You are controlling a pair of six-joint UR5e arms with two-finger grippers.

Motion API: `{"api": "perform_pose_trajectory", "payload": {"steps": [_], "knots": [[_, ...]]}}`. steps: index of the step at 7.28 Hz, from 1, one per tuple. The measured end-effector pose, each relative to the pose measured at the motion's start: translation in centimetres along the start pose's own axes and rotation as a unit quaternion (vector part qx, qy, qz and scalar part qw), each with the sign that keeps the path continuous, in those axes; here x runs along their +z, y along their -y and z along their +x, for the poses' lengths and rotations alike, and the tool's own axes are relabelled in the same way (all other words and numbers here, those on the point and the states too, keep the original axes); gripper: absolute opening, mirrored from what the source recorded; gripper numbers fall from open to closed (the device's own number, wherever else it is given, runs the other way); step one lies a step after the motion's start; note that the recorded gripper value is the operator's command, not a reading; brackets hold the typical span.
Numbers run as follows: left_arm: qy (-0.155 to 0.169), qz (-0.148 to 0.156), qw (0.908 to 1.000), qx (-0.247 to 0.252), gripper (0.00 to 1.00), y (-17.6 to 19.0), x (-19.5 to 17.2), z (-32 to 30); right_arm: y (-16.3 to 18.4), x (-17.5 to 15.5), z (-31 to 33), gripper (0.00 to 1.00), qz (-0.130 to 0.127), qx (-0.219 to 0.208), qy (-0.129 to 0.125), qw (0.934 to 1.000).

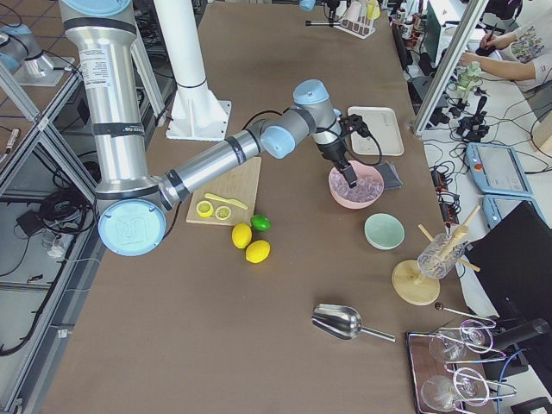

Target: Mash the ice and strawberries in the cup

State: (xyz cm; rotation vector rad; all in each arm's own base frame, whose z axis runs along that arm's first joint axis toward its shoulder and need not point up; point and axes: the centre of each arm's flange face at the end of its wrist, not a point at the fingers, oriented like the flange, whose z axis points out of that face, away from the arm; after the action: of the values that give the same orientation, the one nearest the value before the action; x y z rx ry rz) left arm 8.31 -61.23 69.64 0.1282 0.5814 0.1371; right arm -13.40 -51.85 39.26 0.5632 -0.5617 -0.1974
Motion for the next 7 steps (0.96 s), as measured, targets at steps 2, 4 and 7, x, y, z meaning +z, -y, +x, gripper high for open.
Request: {"api": "perform_pose_trajectory", "payload": {"steps": [2, 4, 7], "knots": [[0.001, -0.014, 0.9999, -0.002, 0.00, -0.9, 1.4, 0.1, 0.0, 0.5, -0.4, 1.00, -0.001, -0.004, -0.005, 1.0000], [0.000, -0.029, 0.9996, 0.004, 0.00, -1.1, 2.5, 1.4, 0.0, 0.8, -0.8, 1.00, 0.003, -0.010, -0.017, 0.9998], [-0.002, -0.048, 0.9988, 0.008, 0.20, -1.1, 3.3, 3.0, -0.2, 1.1, -1.4, 1.00, 0.002, -0.013, -0.020, 0.9997]]}}
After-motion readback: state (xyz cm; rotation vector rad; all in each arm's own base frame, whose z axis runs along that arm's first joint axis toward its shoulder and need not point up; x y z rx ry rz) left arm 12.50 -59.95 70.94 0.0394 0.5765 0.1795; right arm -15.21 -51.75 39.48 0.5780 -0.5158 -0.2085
